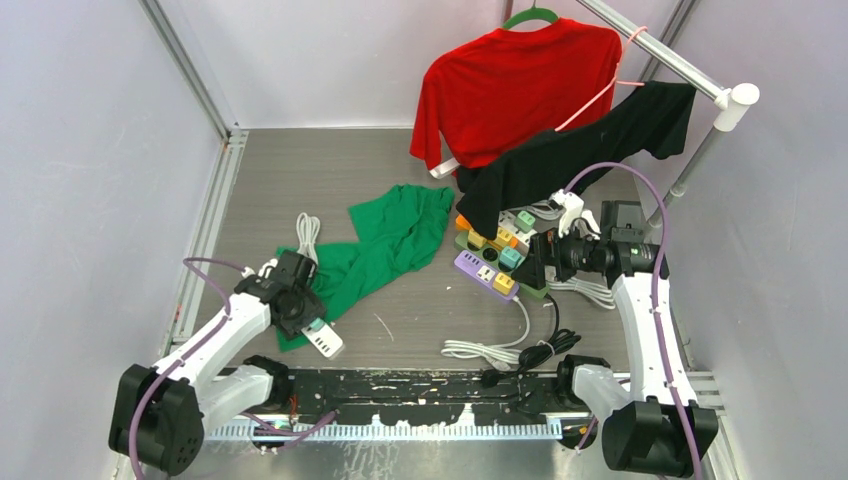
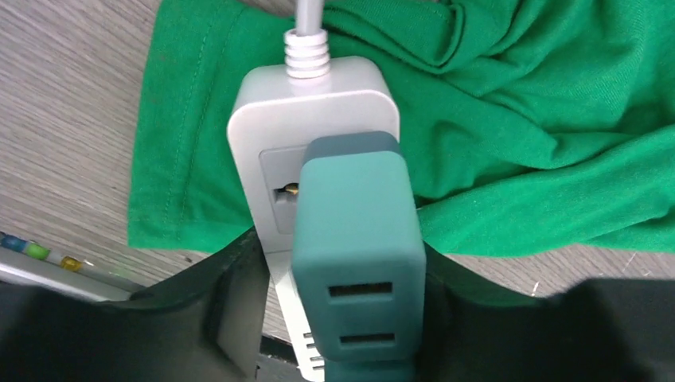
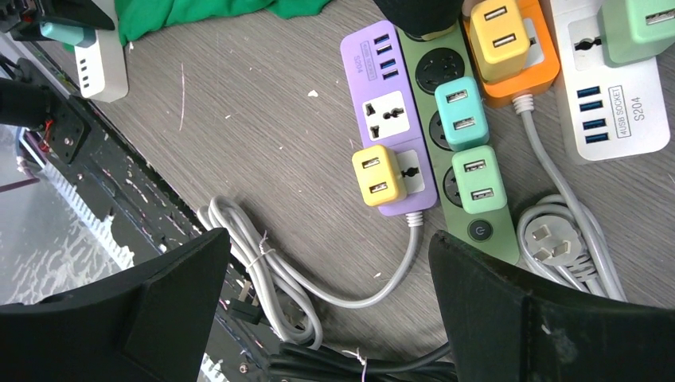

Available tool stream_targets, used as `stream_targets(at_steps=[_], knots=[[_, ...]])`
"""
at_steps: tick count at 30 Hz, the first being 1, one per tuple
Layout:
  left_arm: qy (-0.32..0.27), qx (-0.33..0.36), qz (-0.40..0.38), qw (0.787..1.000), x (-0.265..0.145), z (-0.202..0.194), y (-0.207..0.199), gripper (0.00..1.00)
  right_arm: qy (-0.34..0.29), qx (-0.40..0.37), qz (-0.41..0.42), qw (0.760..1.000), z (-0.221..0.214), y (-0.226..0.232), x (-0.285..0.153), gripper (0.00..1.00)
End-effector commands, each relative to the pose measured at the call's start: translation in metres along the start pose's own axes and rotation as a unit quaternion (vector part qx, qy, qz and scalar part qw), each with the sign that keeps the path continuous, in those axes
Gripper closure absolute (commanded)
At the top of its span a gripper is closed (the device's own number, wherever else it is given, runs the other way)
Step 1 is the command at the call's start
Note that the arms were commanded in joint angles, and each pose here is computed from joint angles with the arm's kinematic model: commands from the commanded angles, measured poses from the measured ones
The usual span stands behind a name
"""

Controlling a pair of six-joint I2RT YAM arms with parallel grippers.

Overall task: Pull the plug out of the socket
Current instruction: Move the socket to the center of the board.

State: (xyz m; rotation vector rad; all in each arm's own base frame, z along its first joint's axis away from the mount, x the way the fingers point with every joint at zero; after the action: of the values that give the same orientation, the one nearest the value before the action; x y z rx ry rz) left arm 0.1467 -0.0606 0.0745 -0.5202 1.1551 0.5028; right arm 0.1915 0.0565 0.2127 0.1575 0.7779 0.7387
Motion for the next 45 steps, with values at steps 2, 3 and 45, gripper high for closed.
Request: stream_targets(at_steps=[2,3,45], knots=[[-0.021,-0.025,-0.056,0.998,-0.003,0.005,-0.019,0.64,-0.004,-0.013,0.009,1.000,0.006,0.001,0.000,0.01],[-0.019,-0.029,-0.065,0.997,-0.006,0.004,-0.020,0.71,-0.002,-0.012,0.008,1.000,0.005,0.001,0.001,0.01],[0.014,0.030,-0.240,0.970,-0.057,-0.114,-0.282,0.18,0.027,-0.034,0.036,0.998,0.000,0.015,0.012,0.01]])
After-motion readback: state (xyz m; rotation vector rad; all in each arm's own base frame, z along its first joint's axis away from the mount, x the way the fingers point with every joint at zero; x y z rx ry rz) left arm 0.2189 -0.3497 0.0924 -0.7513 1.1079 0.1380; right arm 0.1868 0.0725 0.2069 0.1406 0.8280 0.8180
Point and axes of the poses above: each gripper's point midway between its finger pads, its own x axis out along the fingers, its own y axis along the line the jaws close on, z = x × y, the point moved 5 cm from there along -x, back along the fingers, and after that the axes turned 2 degrees about x, right-handed, at the moved point
